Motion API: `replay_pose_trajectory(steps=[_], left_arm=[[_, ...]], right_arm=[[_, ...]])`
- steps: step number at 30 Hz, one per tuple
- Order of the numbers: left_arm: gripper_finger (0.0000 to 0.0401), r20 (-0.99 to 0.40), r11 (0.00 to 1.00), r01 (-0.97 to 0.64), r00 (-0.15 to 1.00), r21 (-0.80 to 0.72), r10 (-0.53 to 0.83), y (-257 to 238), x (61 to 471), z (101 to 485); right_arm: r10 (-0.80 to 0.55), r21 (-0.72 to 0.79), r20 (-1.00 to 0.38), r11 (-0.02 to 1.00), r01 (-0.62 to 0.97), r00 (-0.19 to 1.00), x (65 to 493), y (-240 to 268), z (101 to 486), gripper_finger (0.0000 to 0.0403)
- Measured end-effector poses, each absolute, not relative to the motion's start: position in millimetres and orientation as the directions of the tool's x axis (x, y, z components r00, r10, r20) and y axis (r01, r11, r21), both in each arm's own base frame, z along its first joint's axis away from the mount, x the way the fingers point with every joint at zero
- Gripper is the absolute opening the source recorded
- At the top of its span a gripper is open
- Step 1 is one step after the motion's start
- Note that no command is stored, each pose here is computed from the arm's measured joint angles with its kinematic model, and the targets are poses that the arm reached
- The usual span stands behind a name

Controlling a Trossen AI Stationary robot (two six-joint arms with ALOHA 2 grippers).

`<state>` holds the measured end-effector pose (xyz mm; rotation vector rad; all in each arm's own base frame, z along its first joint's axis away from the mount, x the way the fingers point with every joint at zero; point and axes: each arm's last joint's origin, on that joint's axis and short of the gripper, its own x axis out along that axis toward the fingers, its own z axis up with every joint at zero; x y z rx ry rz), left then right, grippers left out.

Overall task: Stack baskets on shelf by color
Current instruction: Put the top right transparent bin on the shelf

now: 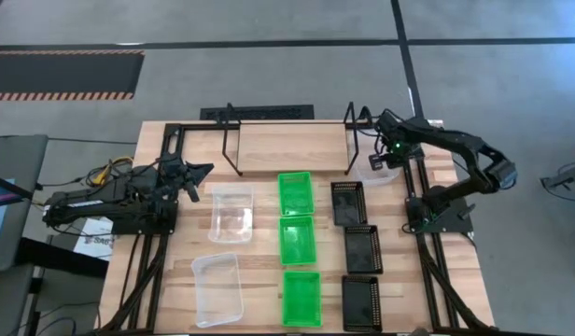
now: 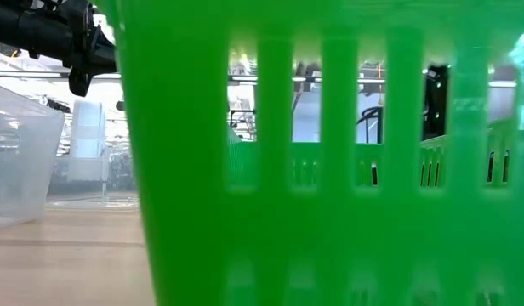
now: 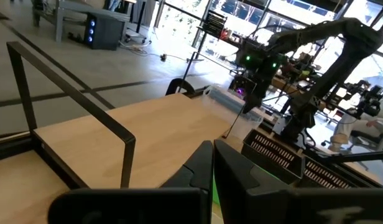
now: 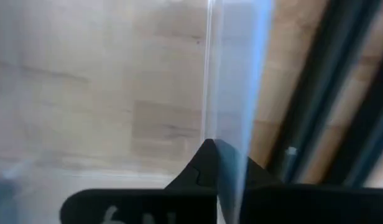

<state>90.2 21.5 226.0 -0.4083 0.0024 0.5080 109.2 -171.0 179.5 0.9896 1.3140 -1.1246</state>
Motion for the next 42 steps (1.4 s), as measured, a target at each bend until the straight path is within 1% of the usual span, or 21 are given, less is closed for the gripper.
replay_pose_trajectory(steps=[4, 9, 13, 16, 19, 22, 24, 27, 31, 34, 37, 42], left_arm=[[0.0000, -0.102, 0.796, -0.472, 0.876, -0.379, 0.471, 21, 90, 226], [0.0000, -0.104, 0.796, -0.473, 0.876, -0.379, 0.471, 21, 90, 226], [0.0000, -0.104, 0.796, -0.473, 0.876, -0.379, 0.471, 21, 90, 226], [0.0000, -0.104, 0.797, -0.470, 0.877, -0.380, 0.468, 21, 90, 226], [0.0000, -0.105, 0.795, -0.464, 0.881, -0.392, 0.462, 21, 90, 226], [0.0000, -0.110, 0.790, -0.465, 0.880, -0.400, 0.462, 21, 90, 225], [0.0000, -0.111, 0.790, -0.465, 0.880, -0.400, 0.462, 21, 90, 225], [0.0000, -0.111, 0.790, -0.465, 0.880, -0.400, 0.462, 21, 90, 225], [0.0000, -0.111, 0.790, -0.465, 0.880, -0.400, 0.462, 21, 90, 225], [0.0000, -0.111, 0.786, -0.465, 0.880, -0.409, 0.462, 21, 90, 225], [0.0000, -0.111, 0.779, -0.462, 0.880, -0.423, 0.462, 21, 90, 225], [0.0000, -0.112, 0.779, -0.463, 0.880, -0.424, 0.462, 21, 90, 225]], right_arm=[[-0.171, -0.045, -0.985, 0.180, 0.983, -0.014, 105, -166, 219, 0.0004], [-0.351, -0.042, -0.937, 0.123, 0.992, 0.003, 89, -145, 293, 0.0002], [-0.514, 0.001, -0.857, 0.056, 0.998, 0.029, 68, -118, 355, 0.0002], [-0.630, 0.098, -0.771, 0.026, 0.995, 0.093, 54, -96, 396, 0.0001], [-0.707, 0.218, -0.681, 0.053, 0.975, 0.191, 44, -78, 427, 0.0001], [-0.735, 0.333, -0.596, 0.142, 0.932, 0.325, 44, -68, 447, 0.0001], [-0.729, 0.392, -0.548, 0.209, 0.896, 0.410, 52, -68, 454, 0.0001], [-0.690, 0.449, -0.492, 0.321, 0.834, 0.531, 77, -75, 458, 0.0001], [-0.599, 0.483, -0.431, 0.479, 0.733, 0.675, 133, -87, 456, 0.0001], [-0.538, 0.475, -0.431, 0.548, 0.689, 0.725, 180, -96, 447, 0.0001], [-0.502, 0.474, -0.447, 0.570, 0.672, 0.741, 220, -104, 433, 0.0001], [-0.483, 0.477, -0.571, 0.462, 0.747, 0.664, 270, -123, 392, 0.0000]])
